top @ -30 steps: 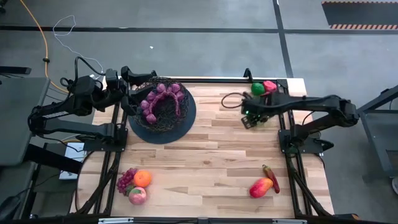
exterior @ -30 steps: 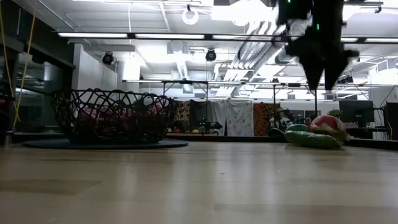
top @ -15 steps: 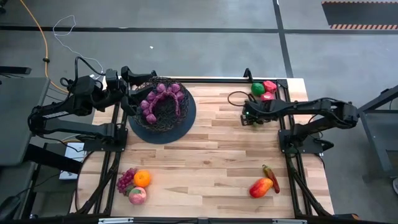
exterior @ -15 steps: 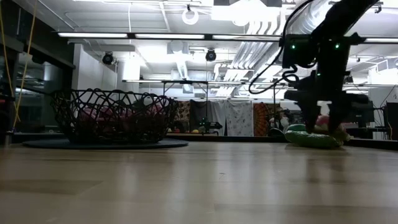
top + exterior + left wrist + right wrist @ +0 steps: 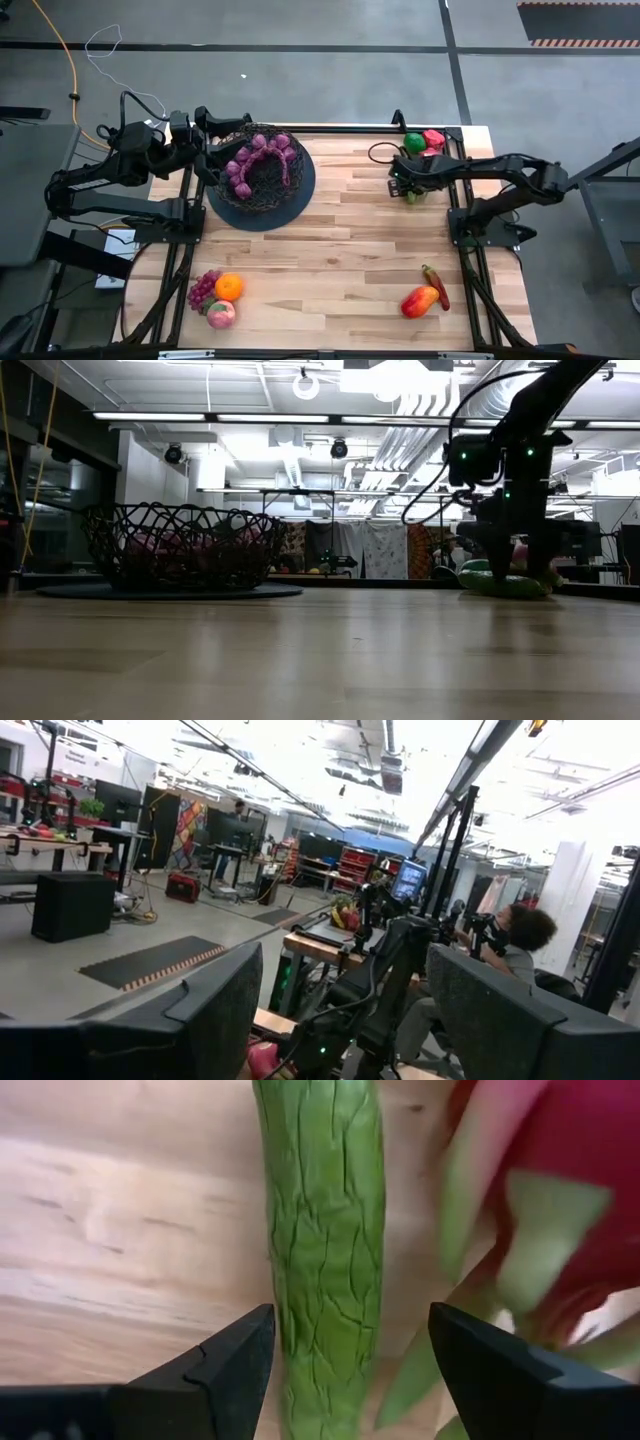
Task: Build produce basket
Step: Put the green cucumber into the black wire basket
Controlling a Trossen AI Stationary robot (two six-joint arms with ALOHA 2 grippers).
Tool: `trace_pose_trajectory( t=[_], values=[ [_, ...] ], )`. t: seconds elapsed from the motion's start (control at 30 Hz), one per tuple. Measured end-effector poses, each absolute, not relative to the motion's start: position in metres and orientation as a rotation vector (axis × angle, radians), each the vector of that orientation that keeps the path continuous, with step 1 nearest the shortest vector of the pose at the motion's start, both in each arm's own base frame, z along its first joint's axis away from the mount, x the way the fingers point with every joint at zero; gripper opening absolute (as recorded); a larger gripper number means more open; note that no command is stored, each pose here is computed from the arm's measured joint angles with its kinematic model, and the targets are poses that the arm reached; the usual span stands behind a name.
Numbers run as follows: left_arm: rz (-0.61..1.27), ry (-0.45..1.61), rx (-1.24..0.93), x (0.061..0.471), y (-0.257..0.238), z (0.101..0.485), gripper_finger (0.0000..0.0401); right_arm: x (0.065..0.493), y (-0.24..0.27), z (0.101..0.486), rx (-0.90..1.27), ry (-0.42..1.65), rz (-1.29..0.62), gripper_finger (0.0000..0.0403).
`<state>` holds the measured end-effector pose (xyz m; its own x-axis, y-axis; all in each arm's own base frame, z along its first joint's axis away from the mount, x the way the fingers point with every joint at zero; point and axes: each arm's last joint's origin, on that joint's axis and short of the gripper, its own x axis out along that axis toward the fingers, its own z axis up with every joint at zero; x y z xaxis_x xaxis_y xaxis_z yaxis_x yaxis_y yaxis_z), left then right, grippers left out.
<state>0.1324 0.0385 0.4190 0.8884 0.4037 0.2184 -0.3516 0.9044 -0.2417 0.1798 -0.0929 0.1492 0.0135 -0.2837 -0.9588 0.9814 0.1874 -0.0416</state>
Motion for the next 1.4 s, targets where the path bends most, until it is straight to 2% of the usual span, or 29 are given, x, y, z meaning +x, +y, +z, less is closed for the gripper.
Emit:
trace_pose_trajectory(
  t=[0.33, 0.43, 0.57, 0.77, 0.9, 1.03, 1.13, 1.27, 1.4],
  values=[
    [0.395, -0.269, -0.198, 0.132, 0.038, 0.419, 0.0273, 0.189, -0.096, 0.136, 0.888, 1.119, -1.167, 0.0255],
    [0.395, -0.268, -0.198, 0.132, 0.038, 0.419, 0.0273, 0.188, -0.095, 0.136, 0.889, 1.122, -1.167, 0.0242],
    [0.395, -0.268, -0.198, 0.132, 0.038, 0.419, 0.0273, 0.187, -0.095, 0.136, 0.890, 1.136, -1.167, 0.0201],
    [0.395, -0.268, -0.197, 0.132, 0.038, 0.419, 0.0273, 0.188, -0.091, 0.147, 0.850, 1.144, -1.101, 0.0117],
    [0.395, -0.267, -0.196, 0.132, 0.038, 0.419, 0.0273, 0.193, -0.084, 0.172, 0.802, 1.048, -1.023, 0.0089],
    [0.395, -0.266, -0.196, 0.132, 0.038, 0.419, 0.0273, 0.202, -0.075, 0.212, 0.704, 0.869, -0.892, 0.0098],
    [0.395, -0.266, -0.195, 0.132, 0.038, 0.419, 0.0273, 0.210, -0.065, 0.254, 0.613, 0.648, -0.763, 0.0111],
    [0.395, -0.265, -0.195, 0.132, 0.038, 0.419, 0.0273, 0.217, -0.052, 0.310, 0.475, 0.364, -0.603, 0.0108],
    [0.380, -0.262, -0.194, 0.133, 0.038, 0.419, 0.0273, 0.221, -0.042, 0.351, 0.358, 0.212, -0.496, 0.0101]
  ],
)
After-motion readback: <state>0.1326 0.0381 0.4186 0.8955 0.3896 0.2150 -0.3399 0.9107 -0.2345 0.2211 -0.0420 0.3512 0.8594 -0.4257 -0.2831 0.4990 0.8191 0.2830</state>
